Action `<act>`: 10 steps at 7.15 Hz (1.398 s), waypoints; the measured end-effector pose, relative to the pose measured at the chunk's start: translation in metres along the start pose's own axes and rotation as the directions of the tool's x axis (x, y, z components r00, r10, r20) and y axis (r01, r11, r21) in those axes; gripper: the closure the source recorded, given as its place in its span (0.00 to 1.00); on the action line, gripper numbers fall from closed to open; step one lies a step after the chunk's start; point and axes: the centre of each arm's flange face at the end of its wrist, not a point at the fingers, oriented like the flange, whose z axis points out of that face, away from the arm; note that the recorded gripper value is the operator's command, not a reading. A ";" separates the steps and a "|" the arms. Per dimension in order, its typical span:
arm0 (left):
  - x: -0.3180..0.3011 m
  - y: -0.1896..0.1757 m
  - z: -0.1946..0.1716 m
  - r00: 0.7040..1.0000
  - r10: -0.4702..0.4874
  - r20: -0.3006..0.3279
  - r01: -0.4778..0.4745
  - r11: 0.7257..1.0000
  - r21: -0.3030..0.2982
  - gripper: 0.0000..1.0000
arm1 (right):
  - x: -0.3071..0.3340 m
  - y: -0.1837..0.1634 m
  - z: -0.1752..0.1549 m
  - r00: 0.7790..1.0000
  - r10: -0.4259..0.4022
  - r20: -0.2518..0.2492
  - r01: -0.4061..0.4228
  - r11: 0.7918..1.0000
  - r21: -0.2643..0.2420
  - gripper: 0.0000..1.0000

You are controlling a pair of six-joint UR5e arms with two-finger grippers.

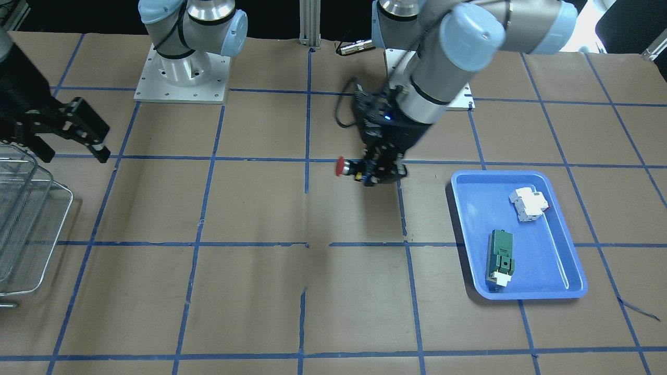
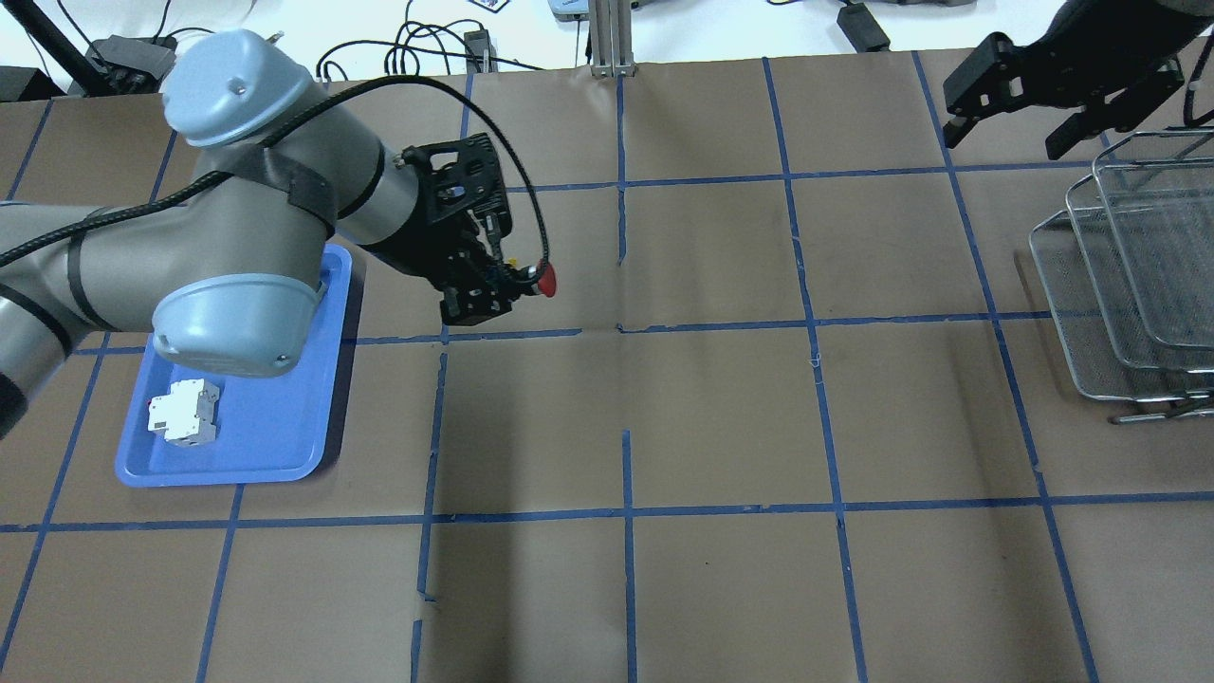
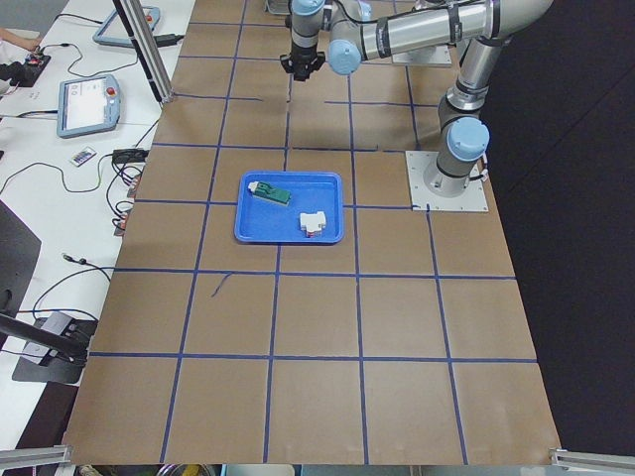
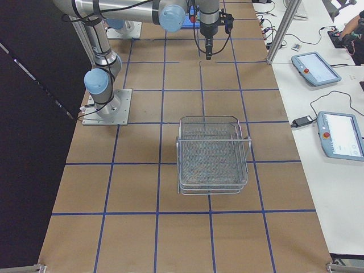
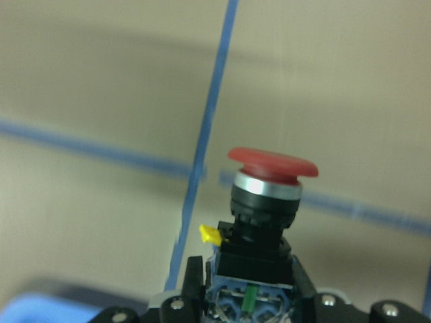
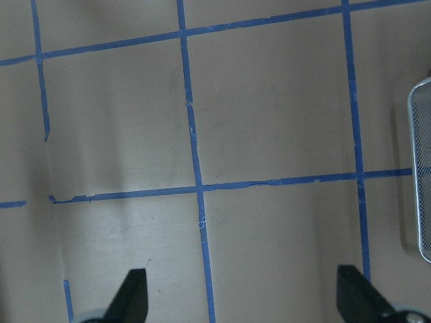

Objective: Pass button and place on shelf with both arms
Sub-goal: 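Carry the red button with the left gripper toward the right gripper, then close the right gripper on the red button while the left gripper holds it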

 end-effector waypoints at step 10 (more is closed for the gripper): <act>0.063 -0.175 0.046 0.991 -0.137 -0.003 0.131 0.938 0.321 1.00 | 0.094 0.044 0.045 0.719 0.080 0.691 0.033 0.988 -0.149 0.00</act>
